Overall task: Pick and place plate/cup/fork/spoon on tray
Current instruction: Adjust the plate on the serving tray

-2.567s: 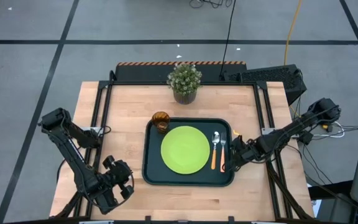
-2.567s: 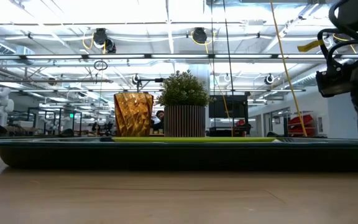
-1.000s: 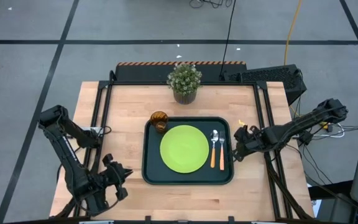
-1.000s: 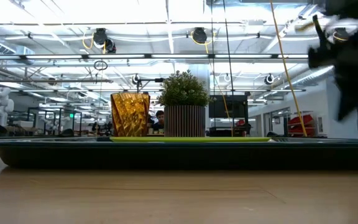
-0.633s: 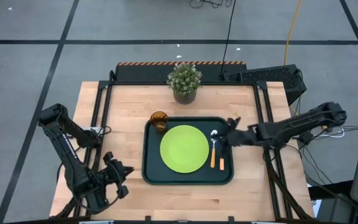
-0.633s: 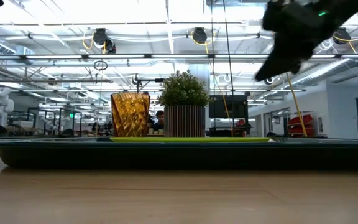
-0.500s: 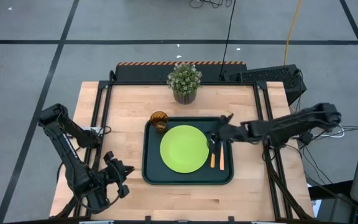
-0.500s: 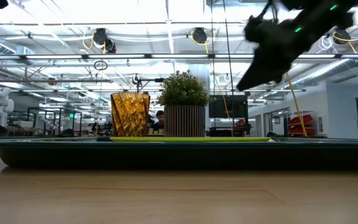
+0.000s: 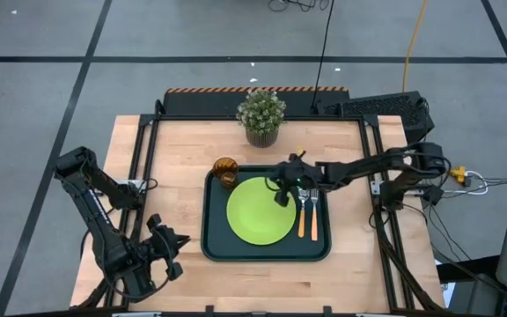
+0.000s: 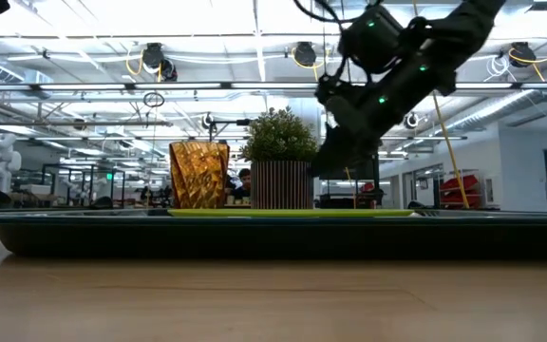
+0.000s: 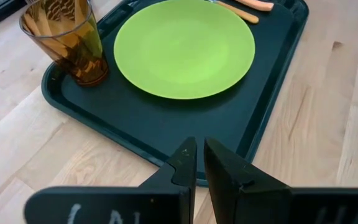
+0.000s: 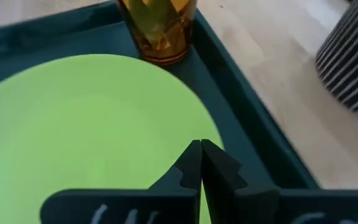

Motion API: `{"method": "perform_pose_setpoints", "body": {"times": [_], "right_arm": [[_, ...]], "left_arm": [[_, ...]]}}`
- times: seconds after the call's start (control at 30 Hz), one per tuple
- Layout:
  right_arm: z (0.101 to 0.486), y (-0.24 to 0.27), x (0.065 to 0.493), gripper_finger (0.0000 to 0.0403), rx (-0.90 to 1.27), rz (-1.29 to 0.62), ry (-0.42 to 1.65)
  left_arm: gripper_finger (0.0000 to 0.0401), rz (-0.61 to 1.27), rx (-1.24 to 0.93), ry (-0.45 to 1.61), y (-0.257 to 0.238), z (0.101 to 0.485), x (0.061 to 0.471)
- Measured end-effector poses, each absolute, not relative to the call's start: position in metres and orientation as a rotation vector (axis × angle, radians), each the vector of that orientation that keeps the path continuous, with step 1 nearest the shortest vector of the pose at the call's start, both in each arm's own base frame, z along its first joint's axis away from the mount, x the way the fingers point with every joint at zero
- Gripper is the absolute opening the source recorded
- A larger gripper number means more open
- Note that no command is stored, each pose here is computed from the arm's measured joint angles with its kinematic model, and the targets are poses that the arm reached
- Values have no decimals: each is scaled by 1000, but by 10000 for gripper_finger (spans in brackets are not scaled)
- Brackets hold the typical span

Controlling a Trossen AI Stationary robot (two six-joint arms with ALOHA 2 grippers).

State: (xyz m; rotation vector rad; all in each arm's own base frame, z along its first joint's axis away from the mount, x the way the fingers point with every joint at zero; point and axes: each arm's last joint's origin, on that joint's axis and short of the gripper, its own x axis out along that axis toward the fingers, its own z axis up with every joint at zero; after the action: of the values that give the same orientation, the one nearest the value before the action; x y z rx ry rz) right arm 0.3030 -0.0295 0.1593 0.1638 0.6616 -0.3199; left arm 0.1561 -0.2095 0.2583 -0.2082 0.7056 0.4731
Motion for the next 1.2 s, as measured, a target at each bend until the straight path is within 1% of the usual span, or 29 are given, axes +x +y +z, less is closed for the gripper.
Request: {"method": "perform_pose_setpoints", "body": {"times": [0.2, 0.4, 0.6, 0.7, 0.97, 1.03, 1.2], "right_arm": [[156, -42, 316, 0, 28, -298, 706], [147, -45, 320, 0, -96, -232, 757], [142, -46, 325, 0, -182, -206, 737], [136, -47, 325, 0, -225, -215, 761], [134, -59, 325, 0, -193, -228, 756], [138, -63, 327, 0, -170, -240, 764], [149, -65, 335, 0, -158, -195, 792]], "left_arm": [[35, 473, -209, 706, -210, 258, 156], [35, 468, -197, 710, -210, 258, 156], [35, 452, -153, 706, -210, 258, 157], [35, 445, -139, 698, -210, 259, 157], [35, 434, -110, 703, -210, 259, 157], [35, 433, -103, 703, -210, 259, 157], [35, 439, -86, 707, -208, 259, 160]]}}
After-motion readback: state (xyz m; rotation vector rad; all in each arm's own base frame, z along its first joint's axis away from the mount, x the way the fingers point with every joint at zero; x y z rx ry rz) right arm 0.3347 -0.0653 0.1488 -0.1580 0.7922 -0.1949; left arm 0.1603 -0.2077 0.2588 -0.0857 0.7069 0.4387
